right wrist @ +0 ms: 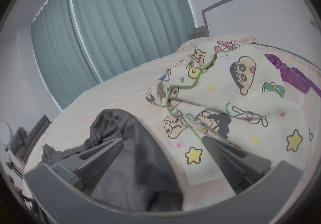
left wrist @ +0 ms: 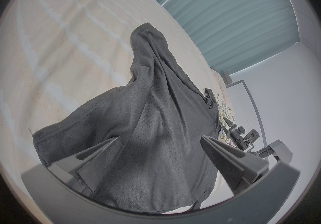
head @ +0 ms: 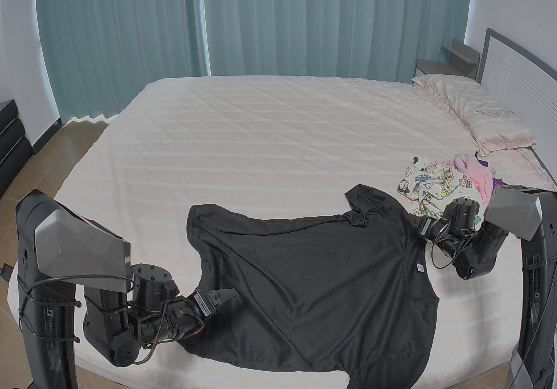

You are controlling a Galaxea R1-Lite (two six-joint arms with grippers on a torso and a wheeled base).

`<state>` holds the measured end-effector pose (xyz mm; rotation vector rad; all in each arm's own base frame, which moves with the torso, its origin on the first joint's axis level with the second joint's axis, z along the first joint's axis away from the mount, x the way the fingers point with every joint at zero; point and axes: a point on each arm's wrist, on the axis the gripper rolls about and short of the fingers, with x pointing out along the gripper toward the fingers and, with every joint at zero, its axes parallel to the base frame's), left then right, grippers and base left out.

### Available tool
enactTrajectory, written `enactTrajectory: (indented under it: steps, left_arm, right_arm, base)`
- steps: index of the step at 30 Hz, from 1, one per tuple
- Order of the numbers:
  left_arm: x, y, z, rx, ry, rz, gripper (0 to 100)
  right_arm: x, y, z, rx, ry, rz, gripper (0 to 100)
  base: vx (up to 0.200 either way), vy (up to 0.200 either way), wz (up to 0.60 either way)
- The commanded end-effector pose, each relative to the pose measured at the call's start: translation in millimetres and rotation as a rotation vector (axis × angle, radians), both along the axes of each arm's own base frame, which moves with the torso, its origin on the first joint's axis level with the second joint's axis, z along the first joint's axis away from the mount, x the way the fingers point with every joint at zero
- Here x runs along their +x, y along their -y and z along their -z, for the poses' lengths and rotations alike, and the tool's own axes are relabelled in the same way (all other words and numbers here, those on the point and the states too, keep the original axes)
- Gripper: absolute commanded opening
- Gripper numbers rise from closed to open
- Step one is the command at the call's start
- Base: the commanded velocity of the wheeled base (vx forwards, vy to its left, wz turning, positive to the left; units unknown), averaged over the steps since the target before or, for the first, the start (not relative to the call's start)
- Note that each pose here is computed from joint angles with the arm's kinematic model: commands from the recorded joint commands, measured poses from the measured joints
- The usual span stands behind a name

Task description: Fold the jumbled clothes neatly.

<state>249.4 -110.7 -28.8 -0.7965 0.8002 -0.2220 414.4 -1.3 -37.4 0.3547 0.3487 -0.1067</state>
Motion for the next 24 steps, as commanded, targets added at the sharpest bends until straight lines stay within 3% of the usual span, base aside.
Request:
enactTrajectory:
  steps: [1, 10, 15, 17, 24]
  left_arm:
    - [0.6, -0.3, 0.3, 0.000, 0.000, -0.002, 100]
    - [0.8, -2.0, -2.5, 0.053, 0.033, -0.051, 100]
    - [-4.4, -8.8, -13.1, 0.156, 0.092, -0.035, 100]
    - [-1.3, -16.6, -13.5, 0.192, 0.108, -0.053, 100]
    - [-0.4, -36.1, -37.2, 0.203, 0.185, -0.102, 100]
  right_arm:
    - [-4.7, 5.2, -19.2, 0.022, 0.030, 0.017, 100]
    - [-27.0, -0.4, -24.7, 0.084, -0.006, 0.027, 100]
    - [-43.0, -0.4, -34.4, 0.116, -0.021, 0.040, 100]
    - [-59.8, 0.0, -38.1, 0.123, -0.043, 0.043, 100]
    - [-114.3, 1.2, -36.6, 0.150, -0.069, -0.007, 100]
  base:
    - [0.000, 0.000, 0.00]
    - [0.000, 0.000, 0.00]
    - [0.000, 0.000, 0.00]
    - [0.000, 0.000, 0.00]
    - [0.000, 0.000, 0.00]
